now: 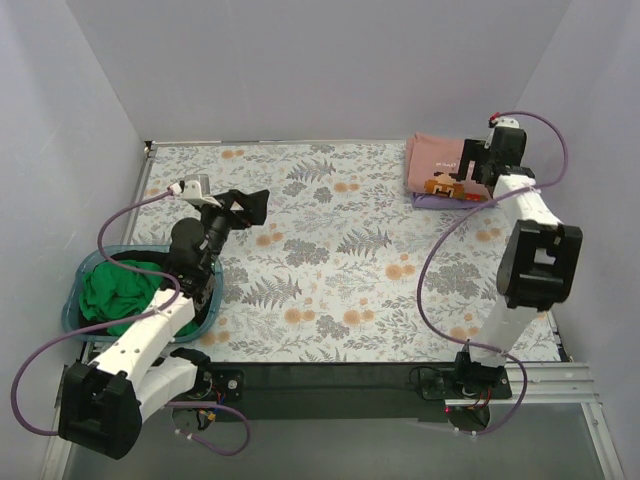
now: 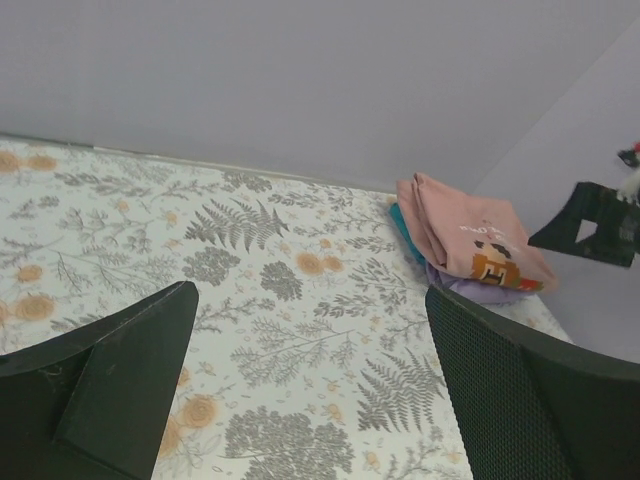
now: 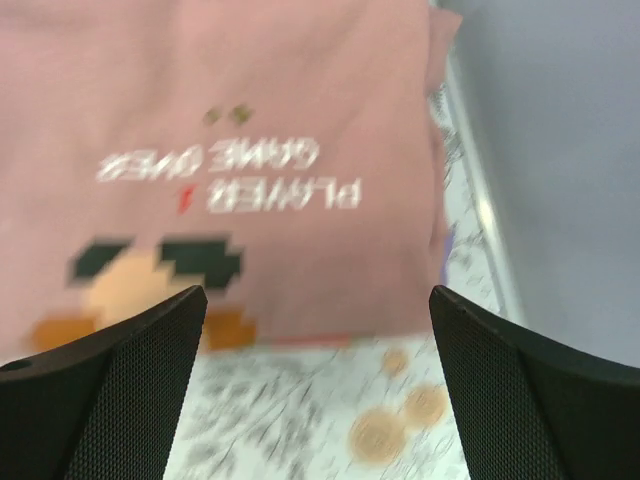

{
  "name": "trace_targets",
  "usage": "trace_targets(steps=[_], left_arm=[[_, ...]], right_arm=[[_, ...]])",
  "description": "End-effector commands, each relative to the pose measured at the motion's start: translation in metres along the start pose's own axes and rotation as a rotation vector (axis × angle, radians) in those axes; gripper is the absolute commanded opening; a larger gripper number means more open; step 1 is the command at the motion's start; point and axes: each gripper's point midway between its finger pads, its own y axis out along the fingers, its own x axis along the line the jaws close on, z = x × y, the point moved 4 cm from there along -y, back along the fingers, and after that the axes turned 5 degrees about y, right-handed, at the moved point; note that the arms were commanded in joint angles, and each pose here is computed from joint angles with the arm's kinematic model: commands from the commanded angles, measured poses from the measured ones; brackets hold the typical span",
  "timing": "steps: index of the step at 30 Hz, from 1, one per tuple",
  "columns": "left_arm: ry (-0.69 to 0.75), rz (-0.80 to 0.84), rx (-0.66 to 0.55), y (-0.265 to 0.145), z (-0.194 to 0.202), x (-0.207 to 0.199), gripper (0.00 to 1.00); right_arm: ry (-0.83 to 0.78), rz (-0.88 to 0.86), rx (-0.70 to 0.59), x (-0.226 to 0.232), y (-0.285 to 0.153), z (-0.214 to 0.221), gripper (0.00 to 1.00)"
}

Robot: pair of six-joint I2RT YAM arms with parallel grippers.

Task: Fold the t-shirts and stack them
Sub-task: Neatly place the folded tshirt to the corner

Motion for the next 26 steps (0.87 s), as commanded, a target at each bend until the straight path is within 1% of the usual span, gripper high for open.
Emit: trace_targets(steps=[1,2,3,4,5,6,7,9,10,12,13,14,16,17,19,20,23,26], left_arm=[[-0.151,-0.089,0.085,-0.002,-0.004,0.000,0.98],[-0.166,-0.080,0.097,-0.003,-0.005,-0.003,0.98],[-0.172,-0.076,0.130,-0.006,-0.001,-0.005,0.98],[-0.178,-0.080,0.141,-0.008,-0.001,-0.005,0.98],[-0.181,-0.082,0.141,-0.011,-0.003,-0.006,0.98],[-0.202,-0.100,0.168,-0.014,0.002,-0.005,0.98],[-0.215,-0.127,0.174,-0.017,0.005,-0.001,0.98],[-0.243,-0.166,0.194,-0.024,0.012,0.004,0.98],[-0.244,-0.188,0.216,-0.029,0.022,0.008,0.98],[-0.234,-0.212,0.250,-0.039,0.032,0.013,0.98],[-0.227,-0.228,0.258,-0.043,0.035,0.015,0.98],[-0.219,-0.246,0.272,-0.048,0.044,0.020,0.98],[-0.227,-0.294,0.261,-0.056,0.046,0.027,0.98],[-0.232,-0.303,0.259,-0.059,0.049,0.028,0.98],[-0.248,-0.305,0.239,-0.064,0.047,0.029,0.98],[-0.250,-0.309,0.265,-0.068,0.053,0.029,0.98],[-0.251,-0.310,0.257,-0.072,0.050,0.029,0.98],[-0.246,-0.312,0.243,-0.074,0.044,0.028,0.98]], right_arm=[[0.145,-0.199,-0.206,0.030,-0.081,-0.029,0.98],[0.166,-0.221,-0.225,0.035,-0.091,-0.027,0.98],[0.157,-0.227,-0.168,0.045,-0.095,0.005,0.98],[0.160,-0.242,-0.199,0.048,-0.119,0.004,0.98],[0.164,-0.253,-0.184,0.052,-0.127,0.017,0.98],[0.177,-0.284,-0.172,0.062,-0.138,0.029,0.99],[0.173,-0.312,-0.148,0.068,-0.156,0.055,0.98],[0.192,-0.373,-0.134,0.079,-0.177,0.078,0.99],[0.196,-0.390,-0.104,0.075,-0.191,0.106,0.98],[0.219,-0.424,-0.055,0.072,-0.207,0.135,0.99],[0.224,-0.435,-0.070,0.067,-0.219,0.149,0.99],[0.217,-0.439,-0.035,0.064,-0.225,0.164,0.98],[0.211,-0.433,-0.057,0.056,-0.238,0.176,0.98],[0.210,-0.416,-0.041,0.051,-0.241,0.186,0.98],[0.208,-0.435,-0.089,0.048,-0.252,0.189,0.99],[0.204,-0.439,-0.081,0.047,-0.253,0.197,0.98],[0.220,-0.440,-0.130,0.043,-0.259,0.199,0.99],[0.219,-0.430,-0.177,0.040,-0.264,0.188,0.99]])
